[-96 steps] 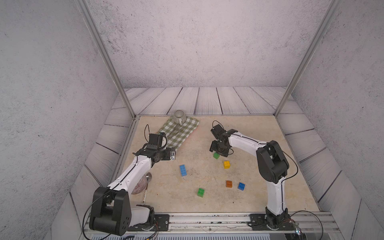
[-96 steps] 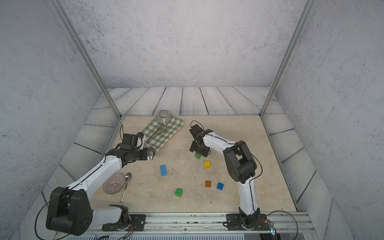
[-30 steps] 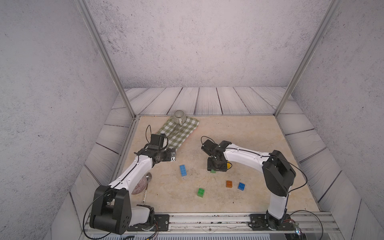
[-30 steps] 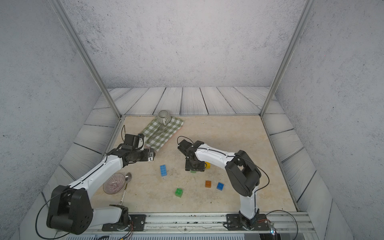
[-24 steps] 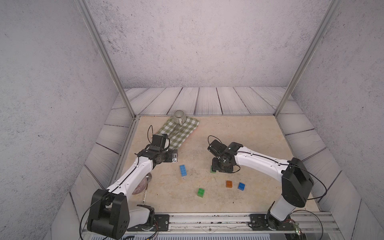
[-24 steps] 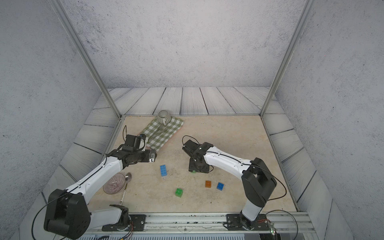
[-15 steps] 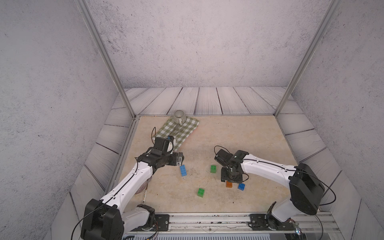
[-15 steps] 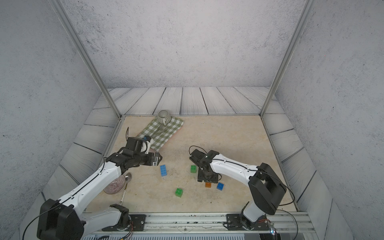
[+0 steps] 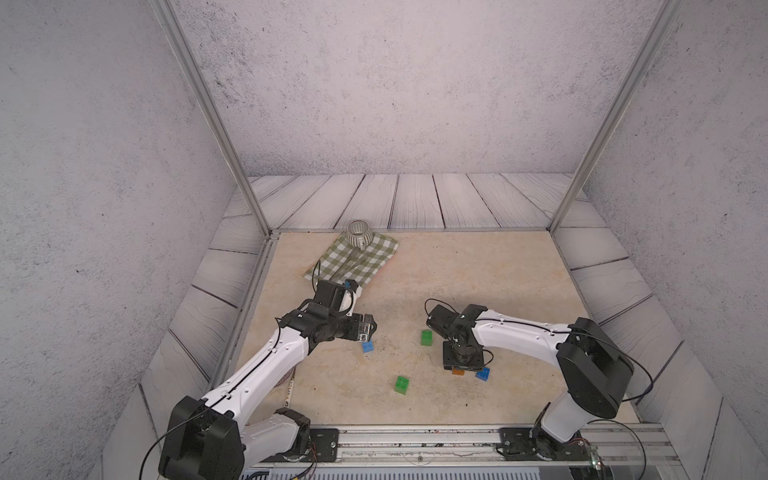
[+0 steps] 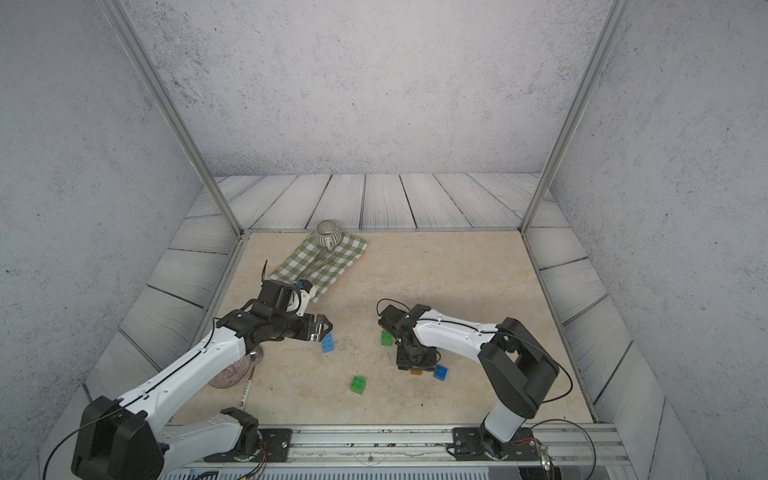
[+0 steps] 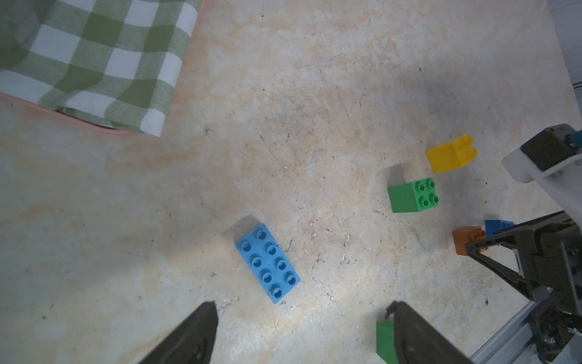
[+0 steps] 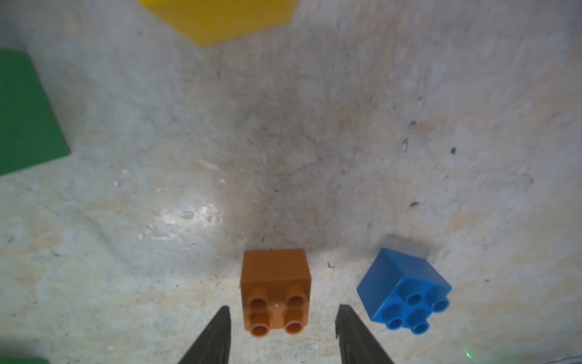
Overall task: Assemble the number 4 with lego
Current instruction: Pick up the lego brick from the center of the board.
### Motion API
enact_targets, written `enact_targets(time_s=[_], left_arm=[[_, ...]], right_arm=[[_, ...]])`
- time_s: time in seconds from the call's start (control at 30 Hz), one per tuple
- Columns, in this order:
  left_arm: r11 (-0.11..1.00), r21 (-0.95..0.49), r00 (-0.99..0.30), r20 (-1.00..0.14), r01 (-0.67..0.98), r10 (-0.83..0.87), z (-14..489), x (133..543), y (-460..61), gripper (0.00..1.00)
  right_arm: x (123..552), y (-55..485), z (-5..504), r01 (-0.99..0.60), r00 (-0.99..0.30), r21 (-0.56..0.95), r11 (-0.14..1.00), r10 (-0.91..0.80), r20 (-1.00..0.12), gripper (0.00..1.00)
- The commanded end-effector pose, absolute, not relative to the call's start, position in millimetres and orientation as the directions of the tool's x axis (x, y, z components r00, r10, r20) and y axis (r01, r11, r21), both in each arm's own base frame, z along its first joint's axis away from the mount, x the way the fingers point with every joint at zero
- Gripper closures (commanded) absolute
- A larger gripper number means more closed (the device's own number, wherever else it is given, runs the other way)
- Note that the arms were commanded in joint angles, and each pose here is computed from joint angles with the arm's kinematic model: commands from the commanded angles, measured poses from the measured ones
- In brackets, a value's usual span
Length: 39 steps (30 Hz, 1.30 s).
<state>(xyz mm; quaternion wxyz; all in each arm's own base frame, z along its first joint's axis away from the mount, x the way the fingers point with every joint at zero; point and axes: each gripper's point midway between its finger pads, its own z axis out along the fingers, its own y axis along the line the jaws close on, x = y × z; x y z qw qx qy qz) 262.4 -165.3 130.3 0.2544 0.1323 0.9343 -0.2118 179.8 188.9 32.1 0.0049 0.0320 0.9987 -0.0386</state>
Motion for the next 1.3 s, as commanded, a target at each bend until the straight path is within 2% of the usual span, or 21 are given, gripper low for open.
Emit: enact_targets(time_s=[0.0, 0.13, 0.47, 0.9, 0.93, 1.07, 1.27], left_arm=[[0.870, -0.337, -0.842, -0.519, 0.361, 0.148, 125, 259, -168, 0.11], [0.870, -0.336, -0.841, -0.520, 0.361, 0.148, 124, 259, -168, 0.11], [0.875, -0.326, -0.841, -0.519, 0.359, 0.151, 123, 260, -167, 0.11], [0.867, -0.331, -0.846, -0.505, 0.372, 0.170, 121, 261, -171, 0.12], [0.867, -0.330, -0.846, -0.503, 0.375, 0.175, 121, 261, -172, 0.12], [0.866, -0.321, -0.845, -0.500, 0.384, 0.189, 121, 264, -174, 0.12], [0.865, -0.313, -0.842, -0.500, 0.393, 0.202, 120, 267, -176, 0.12]], right_arm=[[184, 193, 33, 0.056, -0.998, -0.071, 0.996, 0.055, -0.011, 0.46], [185, 193, 32, 0.062, -0.998, -0.076, 0.995, 0.061, -0.011, 0.48], [185, 194, 27, 0.068, -0.998, -0.071, 0.995, 0.068, 0.001, 0.63], [196, 205, 53, 0.044, -0.998, -0.024, 0.999, 0.043, -0.042, 0.68], [199, 208, 56, 0.040, -0.998, -0.016, 0.999, 0.039, -0.047, 0.71], [210, 219, 69, 0.026, -0.997, 0.002, 1.000, 0.026, -0.072, 1.00], [227, 232, 84, 0.004, -0.995, 0.019, 1.000, 0.006, -0.105, 1.00]])
